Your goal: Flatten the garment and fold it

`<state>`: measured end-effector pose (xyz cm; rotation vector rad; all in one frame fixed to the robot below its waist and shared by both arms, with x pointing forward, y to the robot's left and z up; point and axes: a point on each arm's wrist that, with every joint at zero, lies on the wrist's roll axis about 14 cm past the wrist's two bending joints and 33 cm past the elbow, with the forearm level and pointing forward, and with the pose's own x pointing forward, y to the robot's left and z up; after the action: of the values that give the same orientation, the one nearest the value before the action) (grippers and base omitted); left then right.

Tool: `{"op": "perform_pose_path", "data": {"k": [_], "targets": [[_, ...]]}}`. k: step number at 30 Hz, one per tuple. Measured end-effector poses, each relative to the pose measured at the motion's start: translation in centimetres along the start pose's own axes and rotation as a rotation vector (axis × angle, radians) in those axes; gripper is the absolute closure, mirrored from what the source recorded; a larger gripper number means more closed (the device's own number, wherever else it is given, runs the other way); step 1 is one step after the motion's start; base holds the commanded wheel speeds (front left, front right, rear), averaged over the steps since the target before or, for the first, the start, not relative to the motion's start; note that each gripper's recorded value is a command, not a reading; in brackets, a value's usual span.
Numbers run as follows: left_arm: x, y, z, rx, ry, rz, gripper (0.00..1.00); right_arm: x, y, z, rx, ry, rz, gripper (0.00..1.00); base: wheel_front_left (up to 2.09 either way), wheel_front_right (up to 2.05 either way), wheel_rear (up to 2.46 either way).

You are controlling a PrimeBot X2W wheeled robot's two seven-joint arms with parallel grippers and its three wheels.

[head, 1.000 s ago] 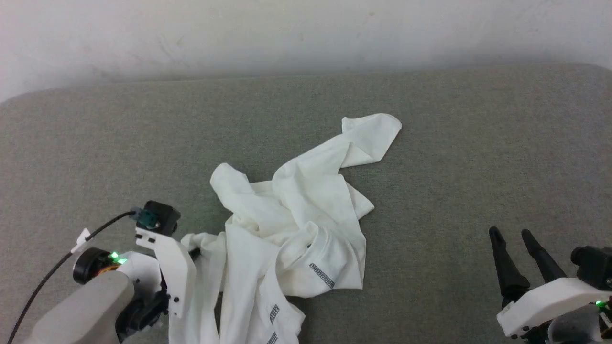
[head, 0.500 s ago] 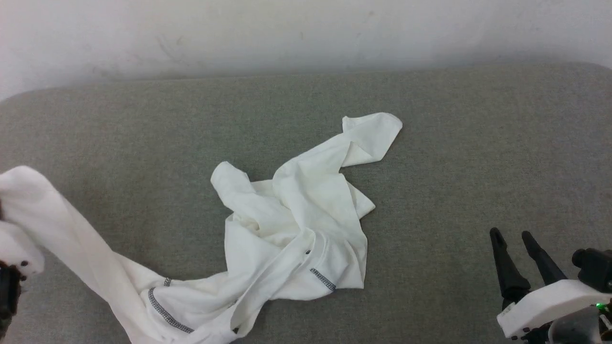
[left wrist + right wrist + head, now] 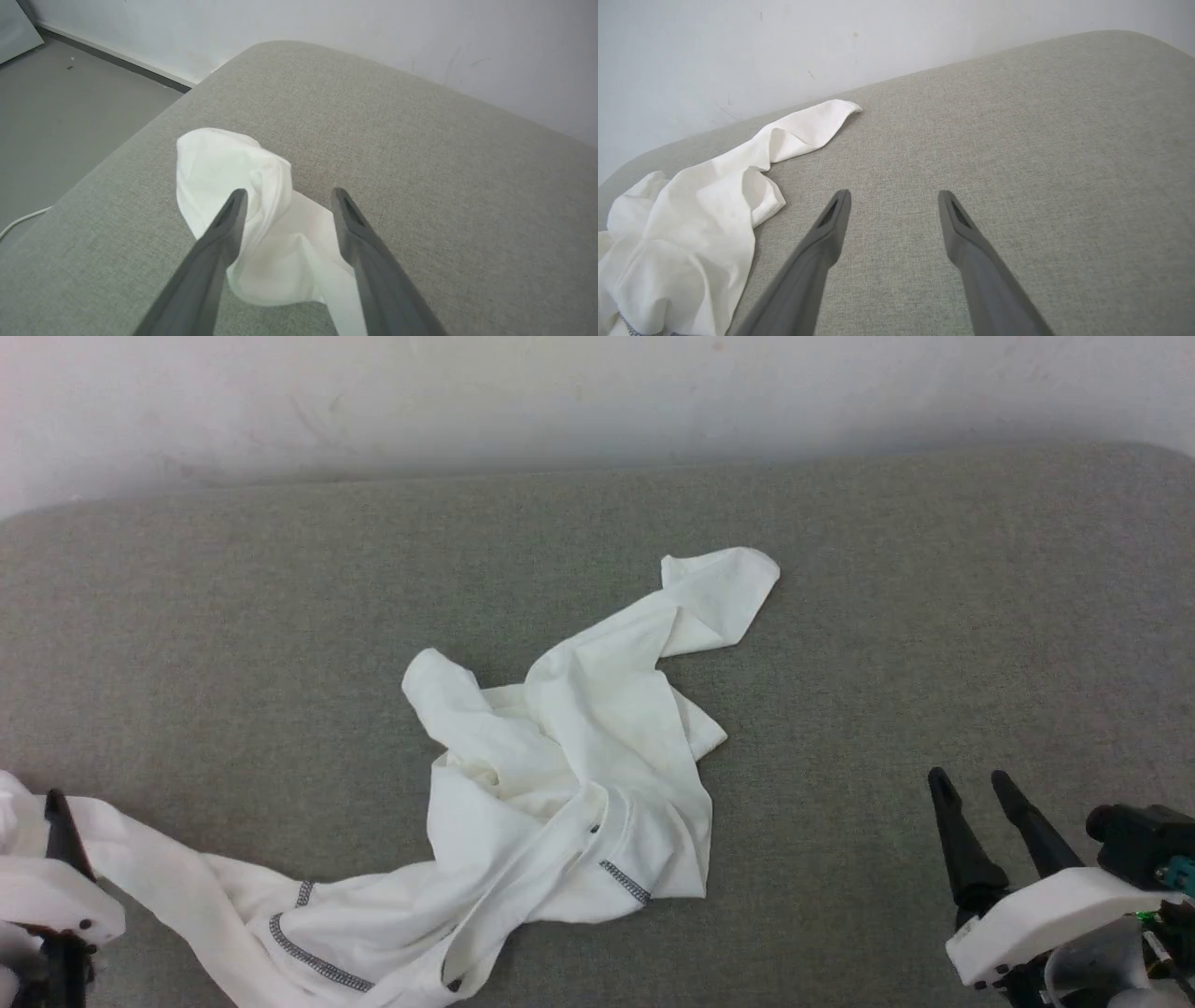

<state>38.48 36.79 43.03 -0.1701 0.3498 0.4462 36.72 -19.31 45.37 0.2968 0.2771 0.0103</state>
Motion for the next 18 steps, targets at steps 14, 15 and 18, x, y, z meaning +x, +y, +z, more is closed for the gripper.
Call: {"op": "perform_pose_path", "data": {"k": [14, 15, 18], "targets": [[-9.1, -11.5, 5.7, 0.041, -0.381, -0.351, 0.00, -0.6, 5.2, -0.8, -0.033, 0.068, 0.153, 0.00, 0.00, 0.00, 0.00], [-9.7, -11.7, 5.6, 0.040, -0.389, -0.360, 0.00, -0.5, 5.8, -1.3, -0.037, 0.091, 0.170, 0.00, 0.00, 0.00, 0.00], [-11.0, -12.4, 4.9, 0.037, -0.391, -0.386, 0.00, 0.2, 7.6, -2.9, -0.070, 0.176, 0.229, 0.00, 0.00, 0.00, 0.00]]}}
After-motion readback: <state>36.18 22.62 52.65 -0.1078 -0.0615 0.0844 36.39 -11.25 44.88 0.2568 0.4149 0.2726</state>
